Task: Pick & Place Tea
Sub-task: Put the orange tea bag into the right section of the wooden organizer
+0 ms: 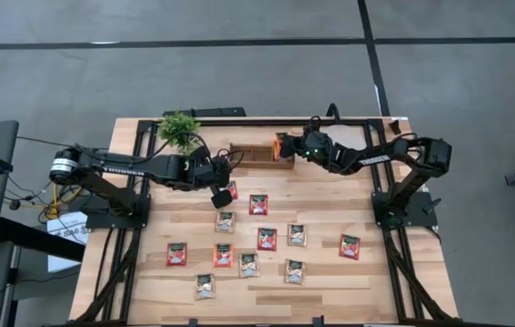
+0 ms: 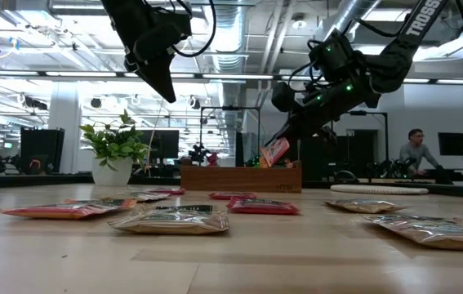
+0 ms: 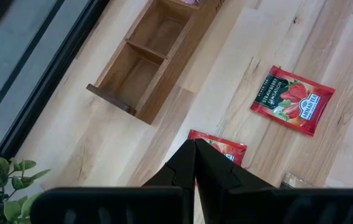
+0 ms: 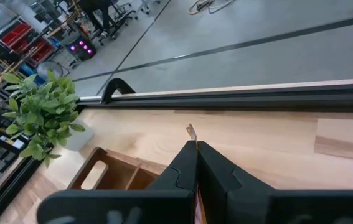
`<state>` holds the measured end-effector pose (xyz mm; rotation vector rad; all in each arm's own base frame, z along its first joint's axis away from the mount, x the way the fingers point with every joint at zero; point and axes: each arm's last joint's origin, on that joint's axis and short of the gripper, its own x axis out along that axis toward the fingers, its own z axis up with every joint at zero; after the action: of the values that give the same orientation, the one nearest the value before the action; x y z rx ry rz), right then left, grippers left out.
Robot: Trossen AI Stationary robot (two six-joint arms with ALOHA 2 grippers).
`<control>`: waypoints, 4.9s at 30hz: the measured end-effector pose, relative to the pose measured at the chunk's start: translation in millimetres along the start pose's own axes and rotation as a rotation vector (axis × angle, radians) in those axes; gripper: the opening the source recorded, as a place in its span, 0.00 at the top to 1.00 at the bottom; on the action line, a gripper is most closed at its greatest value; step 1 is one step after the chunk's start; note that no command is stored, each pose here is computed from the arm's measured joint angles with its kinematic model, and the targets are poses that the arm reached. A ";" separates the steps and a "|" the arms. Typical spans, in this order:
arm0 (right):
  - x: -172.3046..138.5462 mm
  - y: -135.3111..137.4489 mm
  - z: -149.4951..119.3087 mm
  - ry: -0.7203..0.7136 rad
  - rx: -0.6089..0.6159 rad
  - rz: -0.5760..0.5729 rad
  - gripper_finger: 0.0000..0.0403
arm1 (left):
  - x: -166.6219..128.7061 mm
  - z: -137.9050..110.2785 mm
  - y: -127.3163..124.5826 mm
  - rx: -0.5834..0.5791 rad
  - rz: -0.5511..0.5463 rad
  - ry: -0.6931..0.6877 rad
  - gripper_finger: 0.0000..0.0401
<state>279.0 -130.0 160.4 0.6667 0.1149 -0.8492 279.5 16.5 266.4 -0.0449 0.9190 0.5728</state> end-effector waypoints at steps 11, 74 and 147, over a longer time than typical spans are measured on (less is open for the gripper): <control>0.5 -0.9 0.7 0.003 0.000 0.003 0.89 | 0.0 0.6 -0.5 0.015 -0.011 -0.004 1.00; 63.6 32.3 66.9 0.652 -0.465 -0.116 1.00 | -1.0 1.4 -5.2 -0.010 -0.096 -0.001 1.00; 28.8 52.1 62.2 0.773 -0.695 -0.045 1.00 | -1.2 5.5 -6.4 -0.024 -0.108 -0.041 1.00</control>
<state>325.9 -160.8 225.7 0.2958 1.0747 -0.4984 286.1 12.0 269.4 -0.1032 0.8648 0.4827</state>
